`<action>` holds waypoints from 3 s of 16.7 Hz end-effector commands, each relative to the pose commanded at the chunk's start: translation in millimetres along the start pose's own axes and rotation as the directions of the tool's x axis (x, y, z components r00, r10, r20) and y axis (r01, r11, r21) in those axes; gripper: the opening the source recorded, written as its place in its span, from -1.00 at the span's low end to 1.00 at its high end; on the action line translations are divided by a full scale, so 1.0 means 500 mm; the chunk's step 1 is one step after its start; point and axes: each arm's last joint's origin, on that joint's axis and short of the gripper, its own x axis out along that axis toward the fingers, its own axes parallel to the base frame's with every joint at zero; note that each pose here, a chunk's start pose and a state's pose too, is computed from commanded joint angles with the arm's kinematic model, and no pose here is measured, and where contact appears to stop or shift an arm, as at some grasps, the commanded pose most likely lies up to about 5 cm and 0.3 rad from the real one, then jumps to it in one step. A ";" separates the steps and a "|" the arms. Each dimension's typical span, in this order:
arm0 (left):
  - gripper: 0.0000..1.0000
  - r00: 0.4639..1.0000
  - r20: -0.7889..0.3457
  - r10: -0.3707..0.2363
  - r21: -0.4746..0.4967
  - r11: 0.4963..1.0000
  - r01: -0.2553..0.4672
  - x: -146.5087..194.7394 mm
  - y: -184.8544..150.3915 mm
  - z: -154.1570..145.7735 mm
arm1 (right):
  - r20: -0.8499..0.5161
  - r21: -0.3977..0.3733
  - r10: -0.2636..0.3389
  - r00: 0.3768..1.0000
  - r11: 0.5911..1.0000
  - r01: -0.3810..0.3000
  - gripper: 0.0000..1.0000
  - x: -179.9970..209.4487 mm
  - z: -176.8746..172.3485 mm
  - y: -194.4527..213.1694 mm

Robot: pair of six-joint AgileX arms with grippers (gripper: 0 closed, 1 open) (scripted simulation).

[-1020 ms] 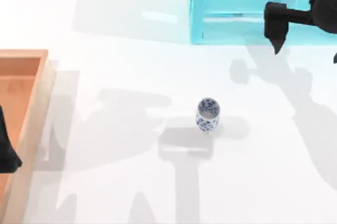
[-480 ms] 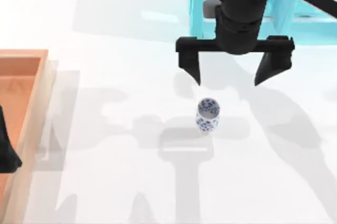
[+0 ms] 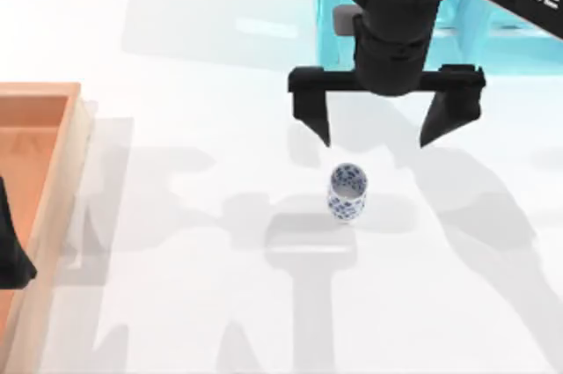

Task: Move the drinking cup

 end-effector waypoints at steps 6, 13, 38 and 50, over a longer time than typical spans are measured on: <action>1.00 1.000 0.000 0.000 0.000 1.000 0.000 0.000 0.000 0.000 | 0.007 -0.002 0.005 1.000 1.000 -0.005 1.00 0.134 0.005 0.005; 1.00 1.000 0.000 0.000 0.000 1.000 0.000 0.000 0.000 0.000 | 0.000 -0.001 0.000 1.000 1.000 0.000 1.00 0.191 -0.002 0.002; 1.00 1.000 0.000 0.000 0.000 1.000 0.000 0.000 0.000 0.000 | 0.007 0.003 0.003 1.000 1.000 -0.003 -1.00 0.177 0.011 -0.030; 1.00 1.000 0.000 0.000 0.000 1.000 0.000 0.000 0.000 0.000 | -0.002 -0.001 -0.008 1.000 1.000 0.008 -1.00 0.053 0.012 -0.543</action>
